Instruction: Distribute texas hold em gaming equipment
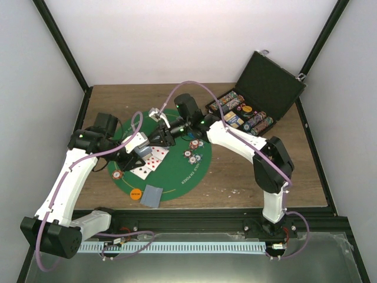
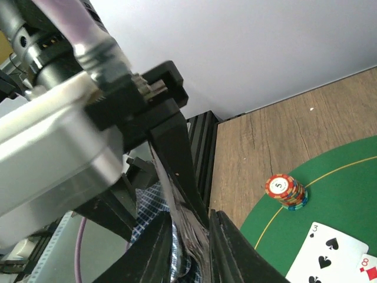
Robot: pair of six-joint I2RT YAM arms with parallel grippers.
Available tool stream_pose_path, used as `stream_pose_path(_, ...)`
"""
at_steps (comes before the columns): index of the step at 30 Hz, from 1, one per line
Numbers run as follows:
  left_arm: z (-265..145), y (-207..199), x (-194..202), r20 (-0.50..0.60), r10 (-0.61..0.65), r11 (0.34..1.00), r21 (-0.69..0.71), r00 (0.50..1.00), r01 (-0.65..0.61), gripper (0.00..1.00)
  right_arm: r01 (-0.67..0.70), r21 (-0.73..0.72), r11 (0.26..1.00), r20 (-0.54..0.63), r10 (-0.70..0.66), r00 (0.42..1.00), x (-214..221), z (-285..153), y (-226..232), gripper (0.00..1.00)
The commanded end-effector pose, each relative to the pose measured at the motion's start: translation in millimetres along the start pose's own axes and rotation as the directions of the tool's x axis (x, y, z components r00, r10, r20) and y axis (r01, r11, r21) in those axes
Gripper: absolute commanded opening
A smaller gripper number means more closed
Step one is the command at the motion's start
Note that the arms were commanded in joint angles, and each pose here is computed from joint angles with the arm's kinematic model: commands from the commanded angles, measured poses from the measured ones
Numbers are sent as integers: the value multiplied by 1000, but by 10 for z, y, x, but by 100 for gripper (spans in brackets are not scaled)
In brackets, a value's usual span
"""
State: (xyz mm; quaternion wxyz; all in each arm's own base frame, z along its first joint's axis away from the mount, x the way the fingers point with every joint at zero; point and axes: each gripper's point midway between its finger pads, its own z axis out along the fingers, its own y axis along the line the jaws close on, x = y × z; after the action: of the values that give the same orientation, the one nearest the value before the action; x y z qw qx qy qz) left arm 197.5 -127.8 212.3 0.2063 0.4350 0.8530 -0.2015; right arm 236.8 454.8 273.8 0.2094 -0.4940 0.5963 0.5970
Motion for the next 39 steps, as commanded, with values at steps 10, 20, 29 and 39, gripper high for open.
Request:
stream_pose_path(10,-14,-47,24,11,13,1000,4,1000,-13,33,52,72,996,63,-57,996,-346,-342,86,1)
stream_pose_path(20,-1,72,-3,21,-25,999,-47,999,26,32,4,228,974,140,-37,989,-500,-803,109,1)
stream_pose_path(29,14,358,53,55,-153,979,-127,987,159,32,-568,358,741,625,262,735,-187,-1458,-822,1)
stream_pose_path(39,42,470,85,81,-205,967,-140,975,215,32,-760,453,467,731,294,616,445,-1406,-2029,1)
